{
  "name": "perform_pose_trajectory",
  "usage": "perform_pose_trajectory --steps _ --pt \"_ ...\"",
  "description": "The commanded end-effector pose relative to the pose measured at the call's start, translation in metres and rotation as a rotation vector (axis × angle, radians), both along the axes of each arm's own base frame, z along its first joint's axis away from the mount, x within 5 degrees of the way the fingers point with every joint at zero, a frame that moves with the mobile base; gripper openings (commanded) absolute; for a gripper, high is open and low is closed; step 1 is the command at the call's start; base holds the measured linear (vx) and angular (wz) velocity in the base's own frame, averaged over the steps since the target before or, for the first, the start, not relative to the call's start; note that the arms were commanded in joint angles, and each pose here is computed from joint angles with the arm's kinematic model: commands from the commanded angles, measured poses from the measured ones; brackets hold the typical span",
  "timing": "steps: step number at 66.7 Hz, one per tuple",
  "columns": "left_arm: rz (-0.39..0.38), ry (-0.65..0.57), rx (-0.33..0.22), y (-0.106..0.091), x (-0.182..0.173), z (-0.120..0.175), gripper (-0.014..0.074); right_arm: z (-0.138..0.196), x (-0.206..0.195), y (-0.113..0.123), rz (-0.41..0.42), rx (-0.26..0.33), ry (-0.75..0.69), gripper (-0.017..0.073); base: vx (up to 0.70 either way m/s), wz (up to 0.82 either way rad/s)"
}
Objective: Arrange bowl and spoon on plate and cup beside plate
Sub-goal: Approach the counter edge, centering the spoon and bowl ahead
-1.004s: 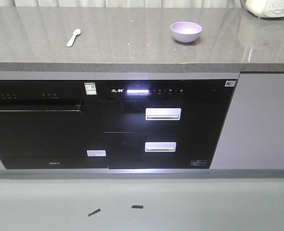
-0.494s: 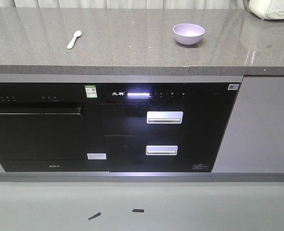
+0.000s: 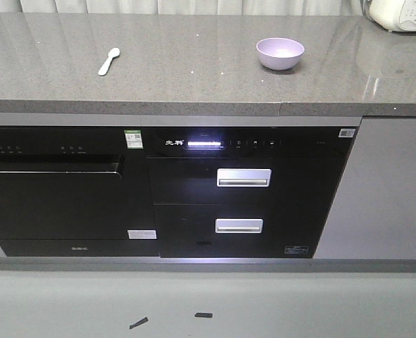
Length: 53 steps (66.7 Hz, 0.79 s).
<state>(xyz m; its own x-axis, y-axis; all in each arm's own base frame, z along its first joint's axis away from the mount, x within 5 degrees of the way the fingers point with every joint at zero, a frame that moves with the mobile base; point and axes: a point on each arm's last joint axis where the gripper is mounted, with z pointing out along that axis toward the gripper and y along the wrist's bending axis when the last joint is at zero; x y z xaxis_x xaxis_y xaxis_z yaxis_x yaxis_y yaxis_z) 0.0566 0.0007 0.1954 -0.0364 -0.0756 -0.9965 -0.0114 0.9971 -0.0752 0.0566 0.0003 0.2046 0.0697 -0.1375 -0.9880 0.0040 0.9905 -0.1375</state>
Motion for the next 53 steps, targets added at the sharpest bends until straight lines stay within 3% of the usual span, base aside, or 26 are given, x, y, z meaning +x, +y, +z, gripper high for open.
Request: perform_pose_trajectory --steps 1,53 --pt "-0.005 -0.036 -0.009 -0.0004 0.0014 -0.0043 -0.0006 0.002 -0.001 0.0007 0.008 -0.009 -0.073 -0.0005 0.05 0.01" --pt "-0.005 -0.036 -0.009 -0.0004 0.0014 -0.0043 -0.0006 0.002 -0.001 0.0007 0.008 -0.009 -0.073 -0.0005 0.06 0.0"
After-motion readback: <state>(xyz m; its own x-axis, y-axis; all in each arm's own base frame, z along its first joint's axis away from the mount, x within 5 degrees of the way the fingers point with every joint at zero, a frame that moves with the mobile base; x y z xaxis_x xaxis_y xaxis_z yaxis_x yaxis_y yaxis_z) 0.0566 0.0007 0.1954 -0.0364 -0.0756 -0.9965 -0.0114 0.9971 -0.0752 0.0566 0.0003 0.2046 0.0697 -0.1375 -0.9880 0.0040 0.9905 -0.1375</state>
